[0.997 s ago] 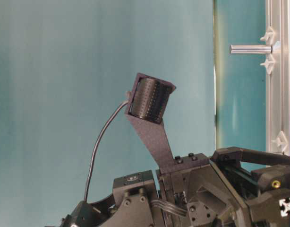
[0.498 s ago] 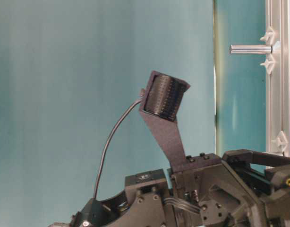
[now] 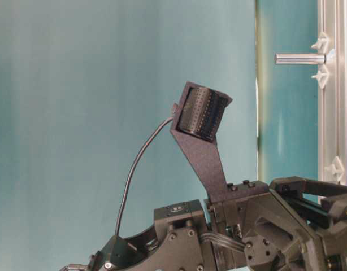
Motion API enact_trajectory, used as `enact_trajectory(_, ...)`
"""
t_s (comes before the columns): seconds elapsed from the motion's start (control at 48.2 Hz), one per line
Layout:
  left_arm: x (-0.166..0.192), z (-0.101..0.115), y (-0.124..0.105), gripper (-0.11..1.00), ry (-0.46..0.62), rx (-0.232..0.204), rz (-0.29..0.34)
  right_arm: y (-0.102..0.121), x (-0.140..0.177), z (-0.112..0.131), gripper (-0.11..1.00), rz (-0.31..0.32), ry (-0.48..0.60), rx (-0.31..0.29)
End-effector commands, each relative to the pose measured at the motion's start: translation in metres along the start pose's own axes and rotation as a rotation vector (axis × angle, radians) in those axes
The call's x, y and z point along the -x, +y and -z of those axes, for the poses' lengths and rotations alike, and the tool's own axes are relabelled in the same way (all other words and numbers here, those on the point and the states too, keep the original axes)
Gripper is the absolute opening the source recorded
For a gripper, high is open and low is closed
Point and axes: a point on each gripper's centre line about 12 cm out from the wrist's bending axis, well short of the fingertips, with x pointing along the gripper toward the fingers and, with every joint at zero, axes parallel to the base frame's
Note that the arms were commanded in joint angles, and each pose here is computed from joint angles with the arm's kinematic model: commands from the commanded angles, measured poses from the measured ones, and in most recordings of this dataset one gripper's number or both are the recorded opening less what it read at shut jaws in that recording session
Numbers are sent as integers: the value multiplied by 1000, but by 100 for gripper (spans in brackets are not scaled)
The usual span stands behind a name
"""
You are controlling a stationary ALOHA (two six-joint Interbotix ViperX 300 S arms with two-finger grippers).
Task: Insert the large gear onto the shaft.
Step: 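Lower the open left gripper around the blue gear hub and close, then lift the blue gear off the table with the left gripper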
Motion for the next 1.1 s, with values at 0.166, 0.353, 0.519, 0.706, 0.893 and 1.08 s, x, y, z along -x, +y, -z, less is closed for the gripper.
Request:
enact_trajectory(0.166, 5, -5, 0, 95, -26, 1, 1, 0, 0, -5, 8, 0, -14, -13)
enact_trajectory(0.353, 5, -5, 0, 95, -24, 16, 2, 0, 0, -4, 8, 0, -11, -13)
enact_trajectory(0.519, 4, -5, 0, 95, -25, 45, 2, 0, 0, -2, 8, 0, -9, -13)
enact_trajectory(0.706, 5, -6, -1, 93, -27, 71, 3, 0, 0, -3, 8, 0, -11, -13)
enact_trajectory(0.893, 4, -5, 0, 76, -23, 67, 2, 0, 0, -3, 8, 0, -11, -13)
enact_trajectory(1.08, 4, -5, -1, 76, -24, 60, 3, 0, 0, -3, 8, 0, -11, -13)
